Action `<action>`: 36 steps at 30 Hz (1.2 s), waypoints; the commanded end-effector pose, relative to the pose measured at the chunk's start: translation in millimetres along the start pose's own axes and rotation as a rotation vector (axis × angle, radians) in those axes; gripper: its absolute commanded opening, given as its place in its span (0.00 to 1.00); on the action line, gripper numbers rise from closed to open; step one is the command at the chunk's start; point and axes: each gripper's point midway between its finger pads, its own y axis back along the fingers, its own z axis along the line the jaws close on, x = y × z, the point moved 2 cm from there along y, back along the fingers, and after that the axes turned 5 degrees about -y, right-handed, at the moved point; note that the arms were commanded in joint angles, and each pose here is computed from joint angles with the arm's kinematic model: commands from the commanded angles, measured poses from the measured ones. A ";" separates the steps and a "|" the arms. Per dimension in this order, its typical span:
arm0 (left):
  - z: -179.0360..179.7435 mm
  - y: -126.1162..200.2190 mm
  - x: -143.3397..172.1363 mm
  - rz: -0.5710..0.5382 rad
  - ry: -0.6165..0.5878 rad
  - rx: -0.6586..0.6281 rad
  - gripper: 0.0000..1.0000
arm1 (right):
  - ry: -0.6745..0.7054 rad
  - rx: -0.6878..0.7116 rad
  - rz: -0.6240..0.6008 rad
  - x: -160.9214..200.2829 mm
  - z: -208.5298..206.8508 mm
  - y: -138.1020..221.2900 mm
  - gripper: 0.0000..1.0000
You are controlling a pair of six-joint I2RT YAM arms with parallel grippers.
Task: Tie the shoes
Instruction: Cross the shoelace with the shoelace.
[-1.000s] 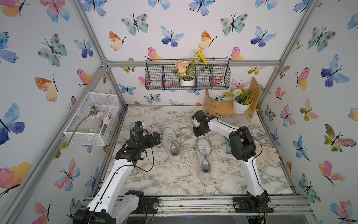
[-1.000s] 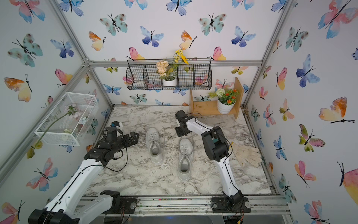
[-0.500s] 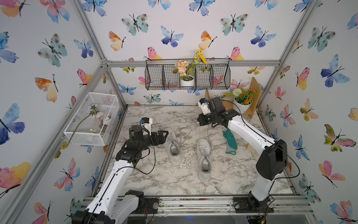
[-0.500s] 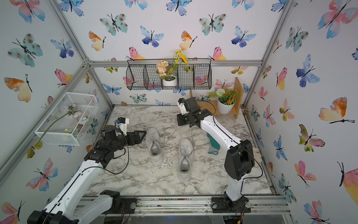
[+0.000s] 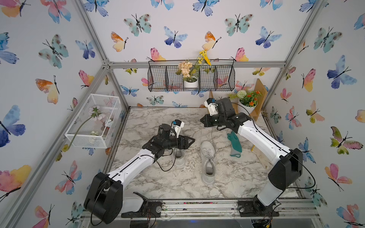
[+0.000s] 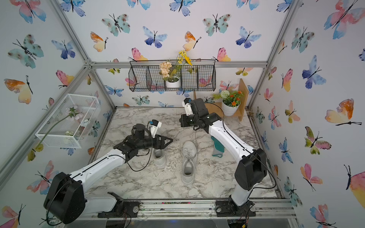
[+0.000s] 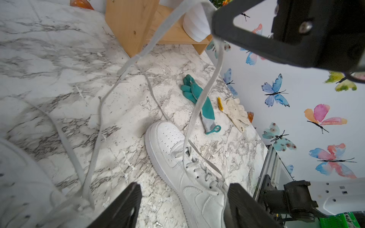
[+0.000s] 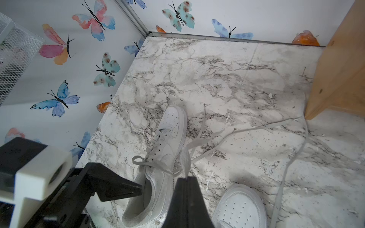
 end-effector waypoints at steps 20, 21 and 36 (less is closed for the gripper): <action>-29.2 -75.0 -57.4 -0.046 -0.109 0.158 0.58 | -0.026 -0.014 -0.063 -1.8 7.0 24.4 0.02; -30.4 -75.5 -58.6 -0.048 -0.110 0.161 0.56 | -0.026 -0.013 -0.064 -2.1 6.8 24.5 0.02; -29.0 -69.8 -46.5 -0.010 -0.049 0.191 0.00 | 0.051 0.149 -0.055 0.3 -21.4 24.8 0.34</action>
